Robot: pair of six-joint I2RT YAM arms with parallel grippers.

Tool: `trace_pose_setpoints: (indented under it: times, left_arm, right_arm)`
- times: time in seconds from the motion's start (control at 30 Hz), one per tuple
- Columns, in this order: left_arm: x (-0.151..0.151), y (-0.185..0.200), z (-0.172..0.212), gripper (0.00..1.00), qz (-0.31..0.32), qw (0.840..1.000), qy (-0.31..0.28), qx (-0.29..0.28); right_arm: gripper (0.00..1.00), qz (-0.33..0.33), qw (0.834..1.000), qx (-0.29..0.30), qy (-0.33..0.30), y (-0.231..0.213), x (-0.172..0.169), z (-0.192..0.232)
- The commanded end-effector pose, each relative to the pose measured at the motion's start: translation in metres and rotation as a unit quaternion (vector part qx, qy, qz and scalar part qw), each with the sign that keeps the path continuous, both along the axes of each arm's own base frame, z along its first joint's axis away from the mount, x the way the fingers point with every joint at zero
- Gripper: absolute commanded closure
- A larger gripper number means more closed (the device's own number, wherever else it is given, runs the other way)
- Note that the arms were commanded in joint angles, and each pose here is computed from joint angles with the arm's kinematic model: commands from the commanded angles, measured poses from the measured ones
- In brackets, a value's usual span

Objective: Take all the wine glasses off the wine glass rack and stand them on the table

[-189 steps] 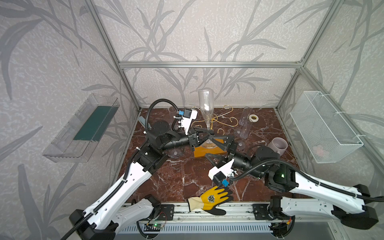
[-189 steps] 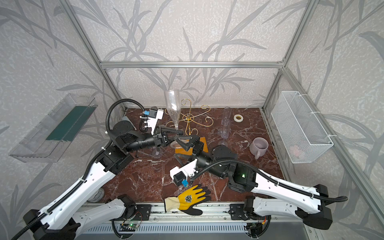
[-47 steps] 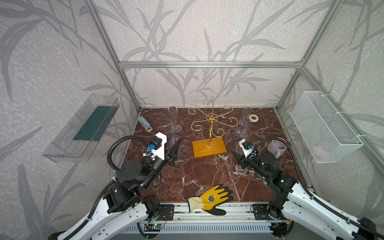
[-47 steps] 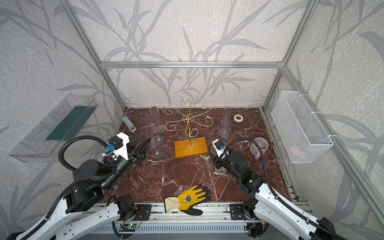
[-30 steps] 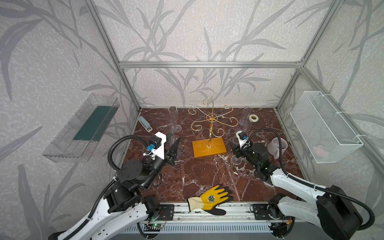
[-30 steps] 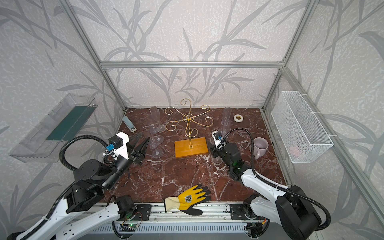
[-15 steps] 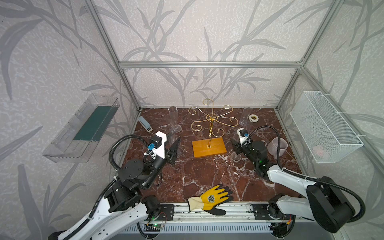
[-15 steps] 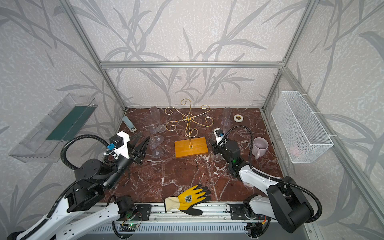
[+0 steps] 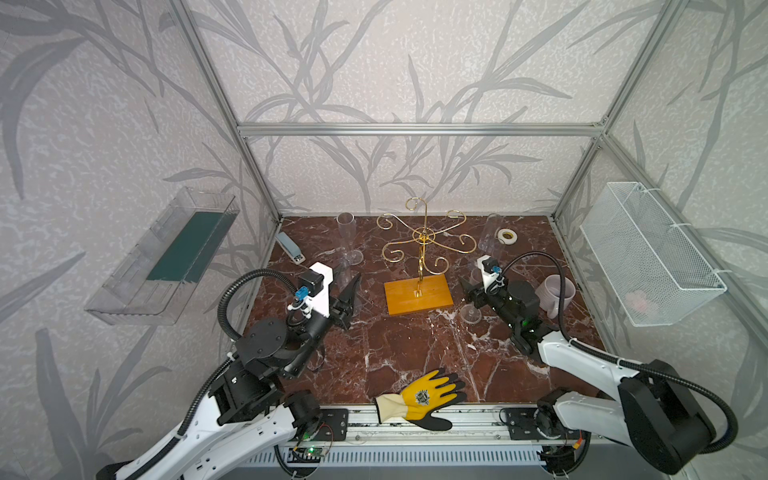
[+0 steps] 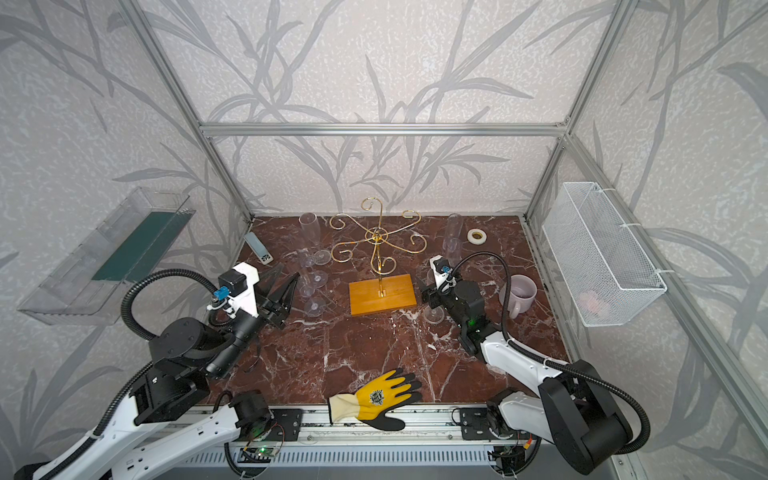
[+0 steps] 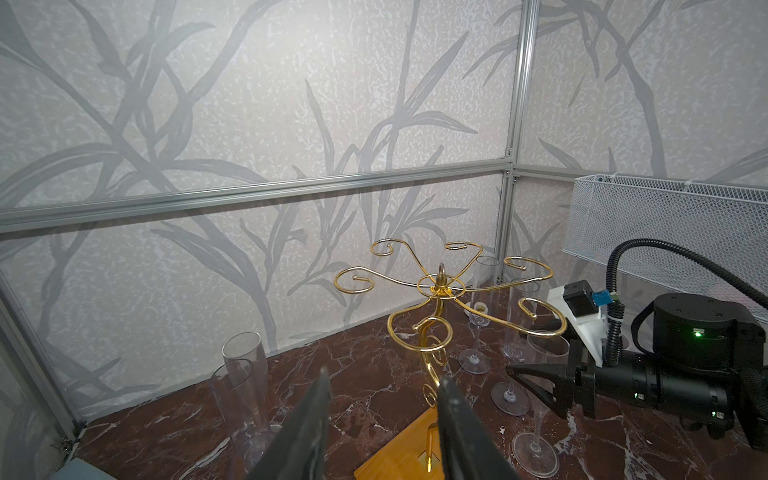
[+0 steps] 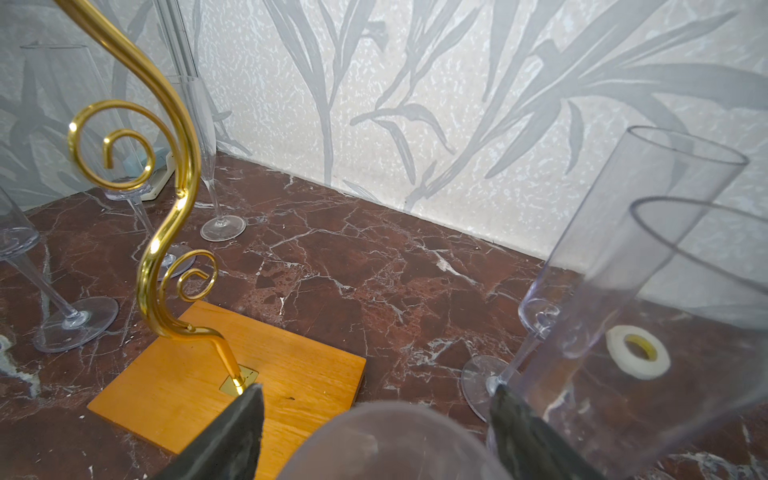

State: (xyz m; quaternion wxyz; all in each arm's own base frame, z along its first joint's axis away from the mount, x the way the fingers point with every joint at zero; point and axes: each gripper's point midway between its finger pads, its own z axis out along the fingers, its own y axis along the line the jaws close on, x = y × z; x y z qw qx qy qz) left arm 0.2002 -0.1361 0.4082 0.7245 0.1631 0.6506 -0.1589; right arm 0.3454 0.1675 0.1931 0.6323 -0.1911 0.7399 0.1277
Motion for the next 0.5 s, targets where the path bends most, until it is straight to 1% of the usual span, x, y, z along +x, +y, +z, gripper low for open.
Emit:
trace_pose_setpoints:
  times: [0.0,0.17,0.3,0.47]
  left_arm:
    - [0.002,0.000,0.000,0.56,0.008,1.000,-0.005,0.003]
    - [0.003,0.003,0.000,0.55,0.017,1.000,-0.012,0.014]
    - [0.003,0.007,0.002,0.55,0.028,0.999,-0.021,0.028]
    - [0.003,0.011,0.008,0.54,0.040,0.998,-0.035,0.043]
  right_arm:
    - [0.09,-0.004,1.000,-0.003,-0.008,-0.006,-0.005,0.007]
    - [0.01,-0.003,1.000,-0.011,-0.021,-0.010,-0.013,0.022]
    - [0.01,-0.004,0.999,-0.016,-0.036,-0.016,-0.022,0.042]
    - [0.01,-0.007,0.997,-0.017,-0.071,-0.026,-0.040,0.081]
